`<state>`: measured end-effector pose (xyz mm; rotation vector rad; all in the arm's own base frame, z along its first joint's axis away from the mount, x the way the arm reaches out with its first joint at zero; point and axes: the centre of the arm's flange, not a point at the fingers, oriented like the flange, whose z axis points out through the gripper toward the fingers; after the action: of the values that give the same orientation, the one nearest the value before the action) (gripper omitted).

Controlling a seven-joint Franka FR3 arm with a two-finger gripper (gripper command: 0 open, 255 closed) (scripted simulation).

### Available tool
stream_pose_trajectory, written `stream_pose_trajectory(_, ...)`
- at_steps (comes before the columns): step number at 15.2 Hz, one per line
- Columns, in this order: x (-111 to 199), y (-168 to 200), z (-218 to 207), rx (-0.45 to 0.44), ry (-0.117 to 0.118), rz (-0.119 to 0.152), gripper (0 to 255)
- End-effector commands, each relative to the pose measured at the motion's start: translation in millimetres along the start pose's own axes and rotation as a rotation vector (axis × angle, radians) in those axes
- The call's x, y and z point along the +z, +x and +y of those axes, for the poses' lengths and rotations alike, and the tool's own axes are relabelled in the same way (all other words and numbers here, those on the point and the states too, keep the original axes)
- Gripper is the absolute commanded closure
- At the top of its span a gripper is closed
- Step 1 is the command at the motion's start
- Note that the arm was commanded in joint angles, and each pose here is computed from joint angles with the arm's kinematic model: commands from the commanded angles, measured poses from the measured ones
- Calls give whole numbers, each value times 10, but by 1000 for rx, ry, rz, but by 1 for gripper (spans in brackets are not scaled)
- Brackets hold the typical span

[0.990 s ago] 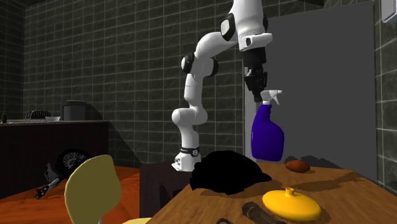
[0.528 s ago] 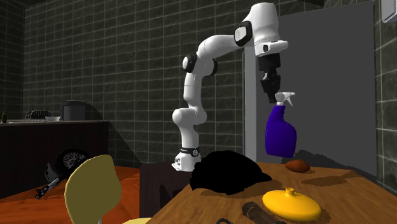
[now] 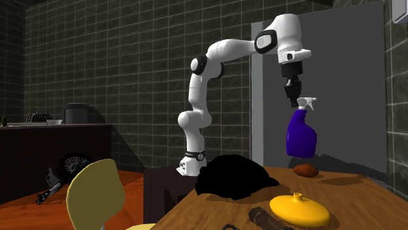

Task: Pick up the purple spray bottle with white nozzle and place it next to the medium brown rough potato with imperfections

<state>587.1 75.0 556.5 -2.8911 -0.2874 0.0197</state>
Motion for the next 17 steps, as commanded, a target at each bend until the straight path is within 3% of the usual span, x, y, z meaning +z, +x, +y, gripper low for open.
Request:
stream_pose_trajectory(1, 56, 25, -273, 1, 0, 1, 255)
stream_pose_trajectory(17, 545, 343, -2303, 1, 0, 1, 255)
